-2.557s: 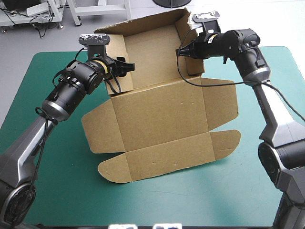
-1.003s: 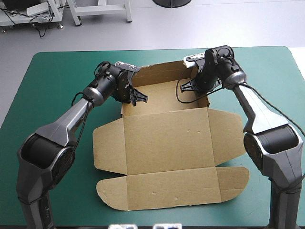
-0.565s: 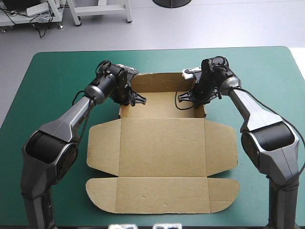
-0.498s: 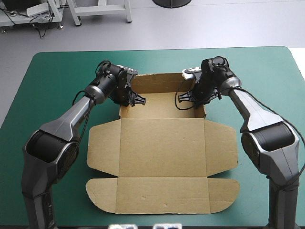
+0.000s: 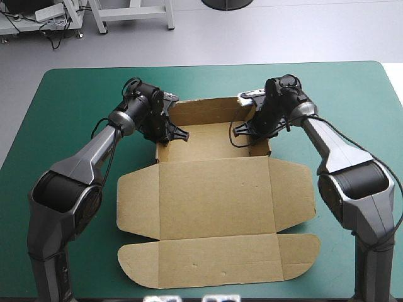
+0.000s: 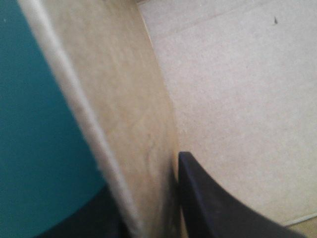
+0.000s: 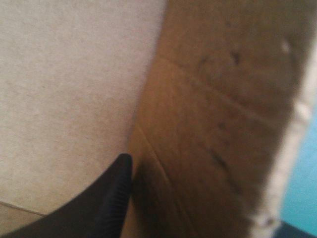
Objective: Fold the box
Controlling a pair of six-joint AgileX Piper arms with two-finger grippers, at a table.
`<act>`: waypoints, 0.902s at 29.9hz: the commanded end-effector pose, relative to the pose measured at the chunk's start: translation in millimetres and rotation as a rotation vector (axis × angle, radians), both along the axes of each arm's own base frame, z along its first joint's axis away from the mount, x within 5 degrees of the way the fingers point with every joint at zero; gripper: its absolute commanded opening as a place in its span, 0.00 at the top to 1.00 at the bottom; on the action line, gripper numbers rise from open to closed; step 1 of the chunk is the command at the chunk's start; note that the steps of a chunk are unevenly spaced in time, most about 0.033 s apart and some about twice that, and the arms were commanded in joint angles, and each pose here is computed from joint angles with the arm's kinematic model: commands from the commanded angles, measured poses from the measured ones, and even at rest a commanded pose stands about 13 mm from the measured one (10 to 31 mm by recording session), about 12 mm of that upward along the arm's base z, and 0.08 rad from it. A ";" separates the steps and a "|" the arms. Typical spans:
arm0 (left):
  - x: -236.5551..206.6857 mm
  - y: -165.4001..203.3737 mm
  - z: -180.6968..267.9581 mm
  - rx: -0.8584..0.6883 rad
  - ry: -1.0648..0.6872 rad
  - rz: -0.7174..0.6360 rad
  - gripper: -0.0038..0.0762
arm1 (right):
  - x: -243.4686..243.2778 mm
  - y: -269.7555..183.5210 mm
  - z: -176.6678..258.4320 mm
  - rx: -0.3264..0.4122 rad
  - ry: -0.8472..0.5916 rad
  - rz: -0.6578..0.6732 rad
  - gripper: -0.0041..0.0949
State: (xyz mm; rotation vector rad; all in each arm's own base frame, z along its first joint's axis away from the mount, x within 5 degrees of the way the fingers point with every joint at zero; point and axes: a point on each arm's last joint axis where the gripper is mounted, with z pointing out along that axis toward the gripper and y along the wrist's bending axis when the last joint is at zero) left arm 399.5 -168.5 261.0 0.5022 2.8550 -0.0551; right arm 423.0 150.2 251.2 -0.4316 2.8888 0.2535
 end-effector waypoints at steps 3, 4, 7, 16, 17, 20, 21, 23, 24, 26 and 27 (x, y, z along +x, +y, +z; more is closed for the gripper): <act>-7.8 8.9 31.8 -0.050 -0.022 -0.015 0.37 | -10.8 2.8 25.7 0.042 -0.011 -0.005 0.18; -8.0 8.3 31.8 -0.054 -0.021 -0.031 0.34 | -10.9 3.0 25.7 0.045 -0.010 -0.006 0.15; -8.6 7.3 31.8 -0.062 -0.016 -0.045 0.30 | -11.2 3.1 26.6 0.047 -0.011 -0.006 0.14; -8.2 4.1 35.9 -0.097 -0.025 -0.049 0.30 | -10.6 -0.9 27.7 0.004 -0.030 -0.003 0.14; -7.7 3.9 38.3 -0.100 -0.032 -0.050 0.30 | -10.8 -2.7 29.6 -0.012 -0.040 -0.001 0.14; -6.7 3.7 48.4 -0.105 -0.053 -0.054 0.30 | -12.4 -10.4 39.7 -0.081 -0.089 0.010 0.14; -6.5 3.8 52.7 -0.106 -0.061 -0.055 0.30 | -13.2 -13.9 44.3 -0.111 -0.111 0.011 0.14; -6.3 3.6 62.3 -0.112 -0.078 -0.057 0.30 | -15.8 -18.9 54.2 -0.148 -0.146 0.011 0.14; -5.7 3.4 66.5 -0.117 -0.091 -0.058 0.30 | -17.5 -20.6 60.6 -0.154 -0.166 0.009 0.14; -5.1 2.9 72.0 -0.126 -0.109 -0.059 0.30 | -18.8 -23.5 71.5 -0.133 -0.190 -0.009 0.14; -5.0 2.7 73.8 -0.130 -0.114 -0.059 0.30 | -19.9 -24.8 77.5 -0.116 -0.202 -0.010 0.14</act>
